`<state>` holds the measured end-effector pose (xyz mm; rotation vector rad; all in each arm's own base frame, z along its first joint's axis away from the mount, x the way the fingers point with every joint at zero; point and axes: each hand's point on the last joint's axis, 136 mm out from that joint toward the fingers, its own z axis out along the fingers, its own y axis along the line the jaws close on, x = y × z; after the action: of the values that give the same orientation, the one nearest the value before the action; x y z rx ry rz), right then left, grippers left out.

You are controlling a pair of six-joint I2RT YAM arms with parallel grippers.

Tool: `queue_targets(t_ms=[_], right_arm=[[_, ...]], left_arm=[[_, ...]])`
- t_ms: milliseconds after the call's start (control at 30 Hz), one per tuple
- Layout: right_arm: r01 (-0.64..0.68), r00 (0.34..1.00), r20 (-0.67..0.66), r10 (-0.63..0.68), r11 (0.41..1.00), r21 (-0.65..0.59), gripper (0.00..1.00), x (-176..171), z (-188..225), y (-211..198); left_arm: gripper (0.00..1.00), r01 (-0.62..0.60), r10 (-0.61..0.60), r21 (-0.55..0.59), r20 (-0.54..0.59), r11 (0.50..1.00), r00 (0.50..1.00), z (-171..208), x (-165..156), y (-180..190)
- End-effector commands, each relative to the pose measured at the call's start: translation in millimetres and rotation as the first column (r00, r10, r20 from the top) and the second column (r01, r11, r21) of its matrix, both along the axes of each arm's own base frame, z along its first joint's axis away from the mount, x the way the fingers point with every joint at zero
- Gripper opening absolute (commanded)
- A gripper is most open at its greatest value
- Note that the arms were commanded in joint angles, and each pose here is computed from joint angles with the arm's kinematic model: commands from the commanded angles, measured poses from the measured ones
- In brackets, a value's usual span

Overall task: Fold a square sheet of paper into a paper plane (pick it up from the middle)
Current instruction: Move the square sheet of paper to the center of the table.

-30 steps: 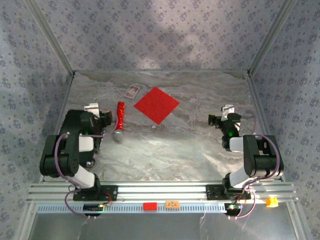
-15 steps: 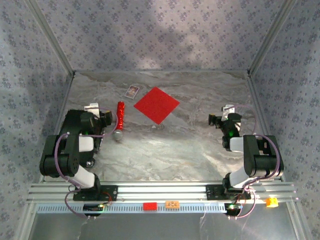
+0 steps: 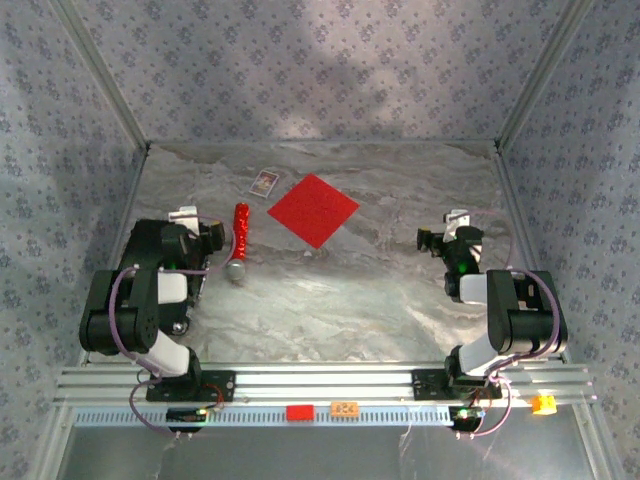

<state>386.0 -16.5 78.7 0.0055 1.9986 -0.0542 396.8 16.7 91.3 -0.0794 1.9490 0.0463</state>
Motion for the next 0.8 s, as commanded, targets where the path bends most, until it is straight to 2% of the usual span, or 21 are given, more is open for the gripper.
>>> queue_targets(t_ms=[0, 200, 533, 633, 700, 767], right_arm=[[0.003, 1.000, 0.014, -0.003, 1.000, 0.000, 0.99, 5, 4, 1], [-0.016, 0.999, 0.031, 0.017, 1.000, -0.023, 0.99, 2, 7, 7], [-0.028, 0.999, -0.022, 0.027, 0.999, -0.026, 0.99, 2, 28, 12], [-0.036, 0.999, -0.028, 0.035, 0.997, -0.062, 0.99, 0, 40, 20], [-0.020, 0.999, -0.044, 0.018, 0.999, -0.047, 0.99, -1, 48, 22], [-0.032, 0.998, -0.054, 0.033, 0.999, 0.030, 0.99, -2, 59, 32]], left_arm=[[1.00, 0.032, -0.032, -0.007, -0.011, 0.999, 0.999, -2, 1, -6], [1.00, 0.054, -0.055, 0.026, 0.022, 0.998, 0.998, 2, -6, -14], [1.00, -0.018, 0.018, 0.009, 0.005, 1.000, 1.000, 31, -13, -3], [1.00, -0.048, 0.048, -0.007, 0.017, 0.999, 0.999, 43, -18, 1], [1.00, -0.051, 0.051, -0.032, 0.008, 0.998, 0.999, 51, -20, 0], [1.00, -0.047, 0.047, -0.064, 0.002, 0.997, 0.999, 63, -20, -3]])
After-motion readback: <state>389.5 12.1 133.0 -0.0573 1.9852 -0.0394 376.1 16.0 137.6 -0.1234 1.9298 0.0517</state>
